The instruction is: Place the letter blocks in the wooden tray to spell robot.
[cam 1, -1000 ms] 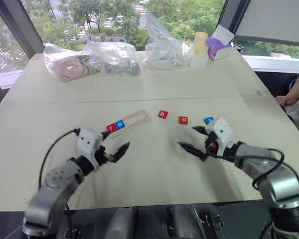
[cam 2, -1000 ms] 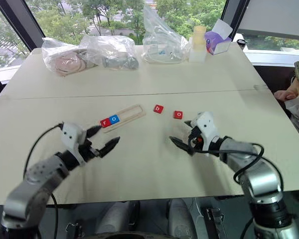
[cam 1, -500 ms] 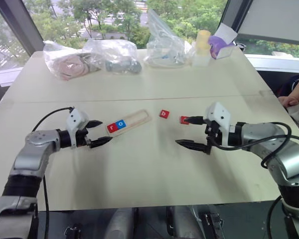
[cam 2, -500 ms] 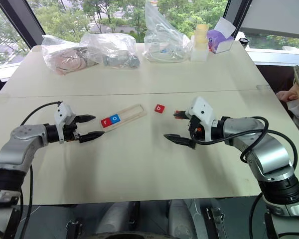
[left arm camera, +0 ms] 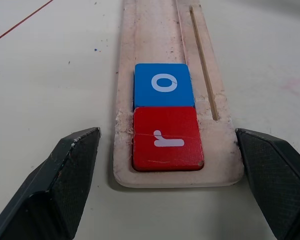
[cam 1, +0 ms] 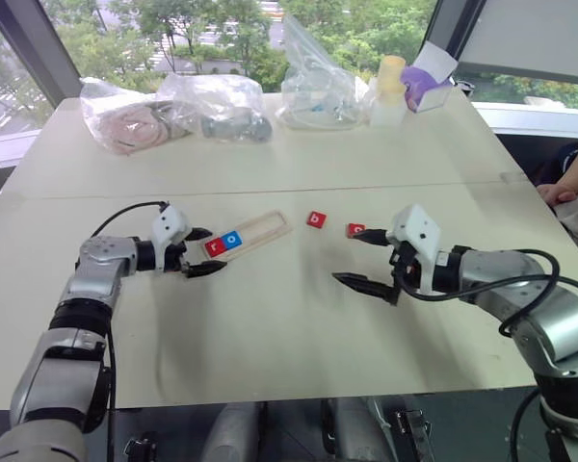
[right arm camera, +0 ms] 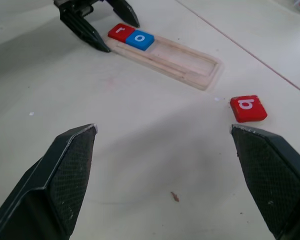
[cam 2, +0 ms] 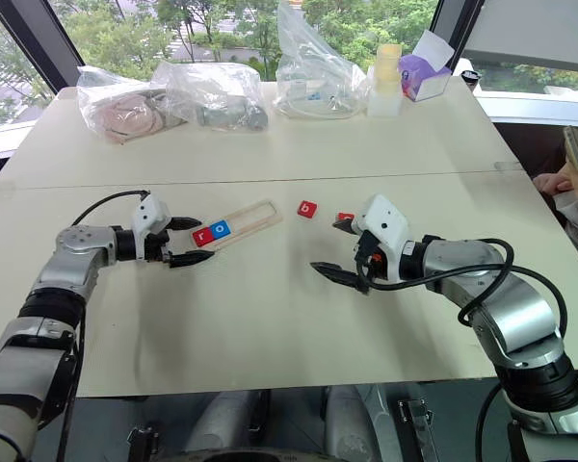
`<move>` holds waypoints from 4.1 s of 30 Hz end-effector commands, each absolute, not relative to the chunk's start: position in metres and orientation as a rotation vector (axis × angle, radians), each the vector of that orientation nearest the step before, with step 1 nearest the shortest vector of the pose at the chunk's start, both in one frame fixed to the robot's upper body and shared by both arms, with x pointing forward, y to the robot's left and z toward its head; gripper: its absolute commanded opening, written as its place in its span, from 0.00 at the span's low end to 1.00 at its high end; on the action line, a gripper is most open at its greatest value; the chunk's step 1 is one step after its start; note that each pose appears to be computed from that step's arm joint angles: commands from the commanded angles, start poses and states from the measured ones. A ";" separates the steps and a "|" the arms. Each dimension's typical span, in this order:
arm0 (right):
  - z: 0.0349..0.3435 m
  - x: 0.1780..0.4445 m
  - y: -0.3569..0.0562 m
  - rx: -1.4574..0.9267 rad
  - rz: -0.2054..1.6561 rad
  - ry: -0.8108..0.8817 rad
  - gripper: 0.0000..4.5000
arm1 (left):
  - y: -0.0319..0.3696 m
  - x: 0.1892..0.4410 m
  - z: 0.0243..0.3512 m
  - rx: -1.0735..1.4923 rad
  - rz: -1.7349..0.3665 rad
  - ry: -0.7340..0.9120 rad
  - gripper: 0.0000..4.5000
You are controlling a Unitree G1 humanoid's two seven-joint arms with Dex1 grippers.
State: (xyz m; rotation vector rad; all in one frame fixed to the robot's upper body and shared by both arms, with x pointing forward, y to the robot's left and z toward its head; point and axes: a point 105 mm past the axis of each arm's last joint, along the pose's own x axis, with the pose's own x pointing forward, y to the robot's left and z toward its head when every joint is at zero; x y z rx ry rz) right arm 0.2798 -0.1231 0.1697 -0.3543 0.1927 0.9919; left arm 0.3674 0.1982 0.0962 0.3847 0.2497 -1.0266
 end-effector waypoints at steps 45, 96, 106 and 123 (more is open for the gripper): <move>0.181 0.277 -0.118 -0.380 0.979 0.143 1.00 | 0.121 0.268 0.055 0.427 -1.469 0.285 0.54; 0.162 0.376 -0.078 -0.294 0.751 0.218 1.00 | 0.155 0.236 0.125 0.480 -1.066 0.032 0.99; 0.169 0.402 -0.071 -0.237 0.640 0.275 1.00 | 0.150 0.233 0.129 0.439 -1.022 0.039 0.99; 0.183 0.405 -0.028 -0.077 0.273 0.515 1.00 | 0.144 0.237 0.128 0.408 -0.992 0.028 0.99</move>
